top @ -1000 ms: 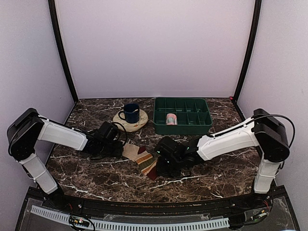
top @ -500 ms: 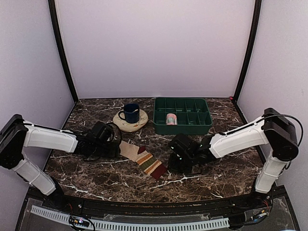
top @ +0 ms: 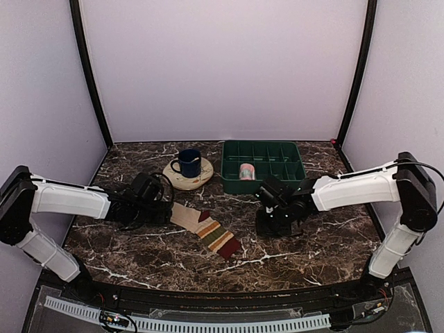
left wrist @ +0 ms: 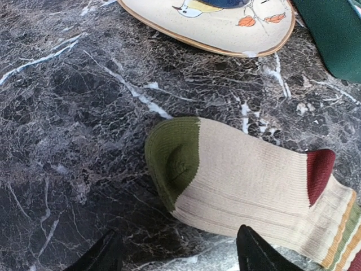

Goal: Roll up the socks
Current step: Move the sock to the center of the board.

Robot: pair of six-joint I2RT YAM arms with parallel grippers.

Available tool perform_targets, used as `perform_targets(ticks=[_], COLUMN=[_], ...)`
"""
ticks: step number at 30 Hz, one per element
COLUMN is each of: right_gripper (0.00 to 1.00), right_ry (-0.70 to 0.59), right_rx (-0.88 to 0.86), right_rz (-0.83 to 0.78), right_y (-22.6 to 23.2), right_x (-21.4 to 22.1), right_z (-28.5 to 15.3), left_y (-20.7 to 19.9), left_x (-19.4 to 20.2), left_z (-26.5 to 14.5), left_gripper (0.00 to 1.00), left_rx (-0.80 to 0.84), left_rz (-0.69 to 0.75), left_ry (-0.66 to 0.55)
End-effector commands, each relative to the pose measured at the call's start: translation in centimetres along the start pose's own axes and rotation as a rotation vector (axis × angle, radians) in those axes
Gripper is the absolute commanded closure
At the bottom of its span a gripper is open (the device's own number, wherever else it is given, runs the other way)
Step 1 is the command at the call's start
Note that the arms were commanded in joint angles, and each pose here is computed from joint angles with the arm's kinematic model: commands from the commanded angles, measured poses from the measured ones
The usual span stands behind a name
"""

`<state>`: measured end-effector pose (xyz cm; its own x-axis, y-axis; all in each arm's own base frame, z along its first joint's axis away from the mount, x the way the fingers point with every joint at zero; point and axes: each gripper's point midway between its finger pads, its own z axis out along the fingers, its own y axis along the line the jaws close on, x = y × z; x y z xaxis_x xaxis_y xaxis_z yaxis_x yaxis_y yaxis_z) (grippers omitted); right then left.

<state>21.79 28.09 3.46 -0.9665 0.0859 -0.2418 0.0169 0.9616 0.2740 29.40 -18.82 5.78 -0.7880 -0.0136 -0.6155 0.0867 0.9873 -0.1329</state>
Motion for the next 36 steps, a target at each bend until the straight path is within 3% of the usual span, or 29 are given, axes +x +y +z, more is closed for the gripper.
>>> perform_targets(ticks=[1,7,13,24,31,36], right_gripper=[0.75,0.62,0.58,0.57,0.62,0.79], right_ry=[0.026,0.045,0.077,0.125,0.157,0.178], right_rx=[-0.022,-0.06,-0.057,0.052,0.11,0.156], right_rz=[-0.165,-0.257,-0.317,-0.339,-0.398,-0.44], right_y=[3.7,8.4,11.1,8.8,7.8,6.2], right_x=[0.8,2.1,3.4,5.0,5.9,6.4], right_z=[-1.2,-1.1,0.2,2.5,4.2,5.0], left_y=[1.0,2.0,2.5,2.7,2.8,2.8], left_x=[-0.5,-1.3,-1.9,-1.1,-0.9,-1.2], left_z=[0.8,1.9,2.6,3.6,3.6,3.0], left_gripper=[0.28,0.27,0.29,0.36,0.37,0.36], left_rx=[-0.086,-0.134,-0.142,-0.136,-0.135,-0.126], left_rz=[0.046,0.056,0.044,0.027,0.021,0.01], left_ry=[-0.011,-0.02,-0.027,-0.01,-0.008,-0.019])
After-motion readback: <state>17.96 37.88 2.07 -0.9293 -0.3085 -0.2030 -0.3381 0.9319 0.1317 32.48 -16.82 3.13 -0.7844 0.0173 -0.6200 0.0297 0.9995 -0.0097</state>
